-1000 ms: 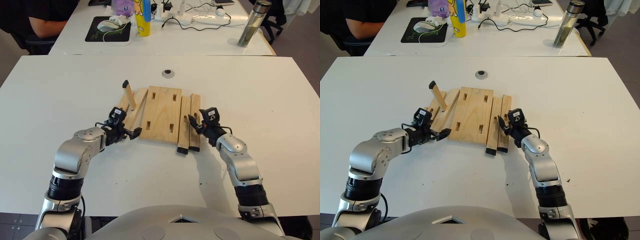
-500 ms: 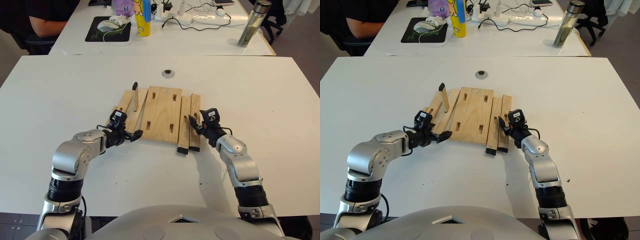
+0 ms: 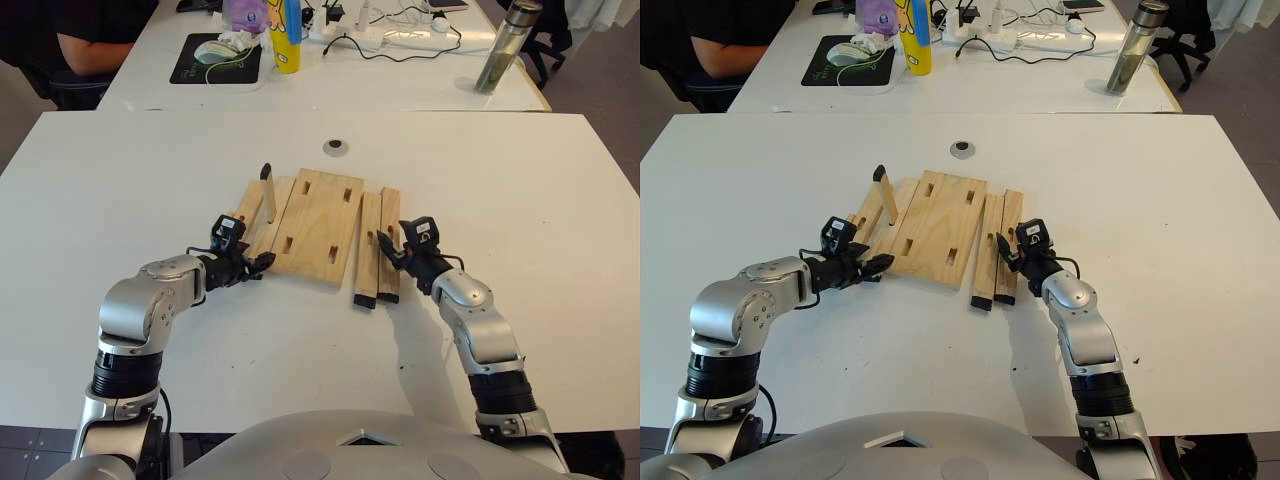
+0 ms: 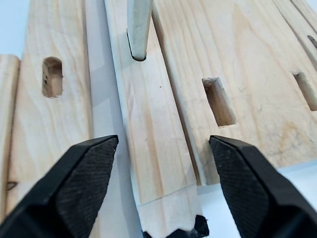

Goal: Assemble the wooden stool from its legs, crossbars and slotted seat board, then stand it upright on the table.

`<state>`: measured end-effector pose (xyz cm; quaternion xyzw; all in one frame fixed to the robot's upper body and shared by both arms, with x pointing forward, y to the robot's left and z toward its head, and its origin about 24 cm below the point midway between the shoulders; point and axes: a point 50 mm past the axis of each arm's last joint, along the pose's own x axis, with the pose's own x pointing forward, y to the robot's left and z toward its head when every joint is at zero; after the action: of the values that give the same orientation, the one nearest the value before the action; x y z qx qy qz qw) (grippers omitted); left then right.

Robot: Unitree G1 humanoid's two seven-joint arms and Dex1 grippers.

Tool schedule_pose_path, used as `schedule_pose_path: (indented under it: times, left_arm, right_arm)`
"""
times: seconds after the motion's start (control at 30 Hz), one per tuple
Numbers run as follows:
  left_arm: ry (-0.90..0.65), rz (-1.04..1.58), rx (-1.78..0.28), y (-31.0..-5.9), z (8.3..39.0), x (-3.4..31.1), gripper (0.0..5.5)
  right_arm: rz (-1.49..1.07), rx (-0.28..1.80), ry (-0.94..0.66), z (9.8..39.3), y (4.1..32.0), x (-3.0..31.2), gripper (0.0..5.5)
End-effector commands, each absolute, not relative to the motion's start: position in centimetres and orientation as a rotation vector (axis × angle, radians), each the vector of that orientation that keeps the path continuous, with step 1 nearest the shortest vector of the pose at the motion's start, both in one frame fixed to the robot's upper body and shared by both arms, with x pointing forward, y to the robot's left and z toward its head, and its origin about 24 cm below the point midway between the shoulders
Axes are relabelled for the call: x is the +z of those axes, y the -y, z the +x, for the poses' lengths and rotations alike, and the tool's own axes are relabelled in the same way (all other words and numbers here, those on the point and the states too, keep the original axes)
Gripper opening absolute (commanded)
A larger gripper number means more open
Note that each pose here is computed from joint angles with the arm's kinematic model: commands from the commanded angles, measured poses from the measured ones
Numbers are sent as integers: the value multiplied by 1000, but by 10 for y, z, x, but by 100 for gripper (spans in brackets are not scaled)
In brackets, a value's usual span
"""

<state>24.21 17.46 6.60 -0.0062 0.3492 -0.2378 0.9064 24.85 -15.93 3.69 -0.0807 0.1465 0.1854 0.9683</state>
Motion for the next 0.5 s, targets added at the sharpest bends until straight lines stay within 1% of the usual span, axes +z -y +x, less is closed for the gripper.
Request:
schedule_pose_path:
  times: [0.03,0.27,0.37,0.5]
  left_arm:
    - [-804,3,-475,-179,236,54,346]
    - [-853,76,-553,-169,221,40,346]
    - [-844,98,-574,-168,220,41,346]
    - [-782,87,-575,-168,227,50,346]
  right_arm:
    - [-165,380,-298,249,157,36,258]
    - [-169,389,-289,252,156,39,258]
    - [-171,390,-292,252,157,37,258]
    - [-170,391,-300,251,157,34,258]
